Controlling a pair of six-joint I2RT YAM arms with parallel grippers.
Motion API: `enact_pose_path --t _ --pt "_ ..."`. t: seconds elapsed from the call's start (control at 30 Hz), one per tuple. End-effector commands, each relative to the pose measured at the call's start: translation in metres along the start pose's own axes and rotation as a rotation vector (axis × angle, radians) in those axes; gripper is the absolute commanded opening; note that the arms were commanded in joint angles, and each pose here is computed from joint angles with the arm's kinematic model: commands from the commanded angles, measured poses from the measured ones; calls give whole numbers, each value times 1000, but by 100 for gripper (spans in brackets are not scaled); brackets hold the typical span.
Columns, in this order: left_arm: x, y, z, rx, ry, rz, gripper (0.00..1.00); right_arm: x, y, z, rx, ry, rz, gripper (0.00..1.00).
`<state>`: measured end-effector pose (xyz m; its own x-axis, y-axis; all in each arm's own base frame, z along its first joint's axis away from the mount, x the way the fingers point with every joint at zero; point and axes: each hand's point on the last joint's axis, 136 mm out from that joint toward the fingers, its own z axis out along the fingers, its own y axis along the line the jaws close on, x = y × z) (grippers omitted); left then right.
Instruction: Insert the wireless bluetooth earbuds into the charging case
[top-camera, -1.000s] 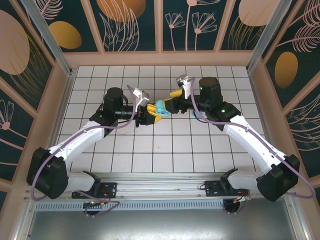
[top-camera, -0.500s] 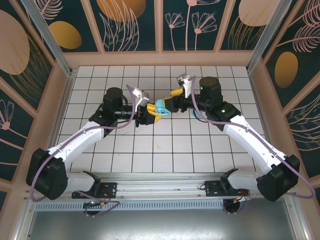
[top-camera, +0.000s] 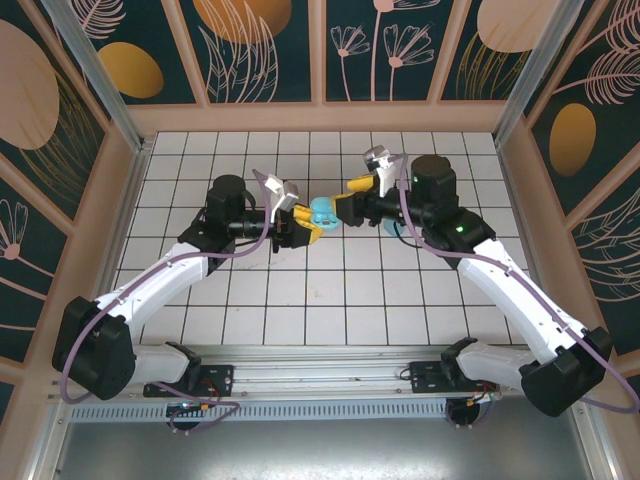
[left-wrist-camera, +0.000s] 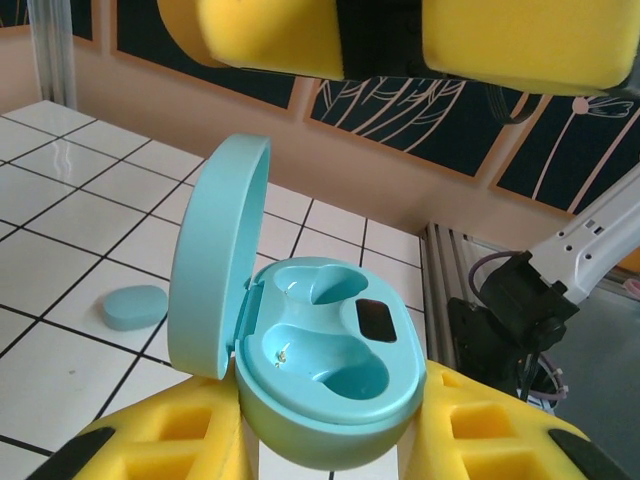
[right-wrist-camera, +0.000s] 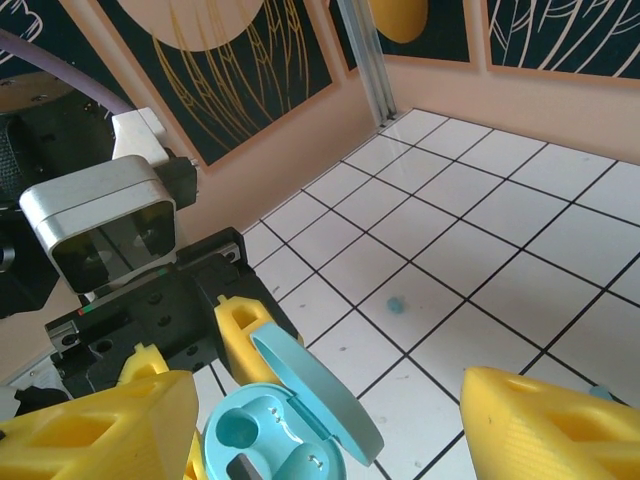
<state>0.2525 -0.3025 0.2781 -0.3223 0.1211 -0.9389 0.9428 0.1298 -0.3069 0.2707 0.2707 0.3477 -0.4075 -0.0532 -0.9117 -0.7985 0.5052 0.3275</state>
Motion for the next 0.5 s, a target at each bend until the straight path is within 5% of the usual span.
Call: enact_pose_path --t 0.0,0.23,0.47 --pt "-10 -6 -4 -13 -17 36 21 -23 -1 -14 51 -63 32 70" --pt "0 -4 -9 -48 -12 23 21 -5 -87 -7 280 1 251 68" --pt "10 -4 -16 -83 -5 18 20 48 -142 52 292 210 316 56"
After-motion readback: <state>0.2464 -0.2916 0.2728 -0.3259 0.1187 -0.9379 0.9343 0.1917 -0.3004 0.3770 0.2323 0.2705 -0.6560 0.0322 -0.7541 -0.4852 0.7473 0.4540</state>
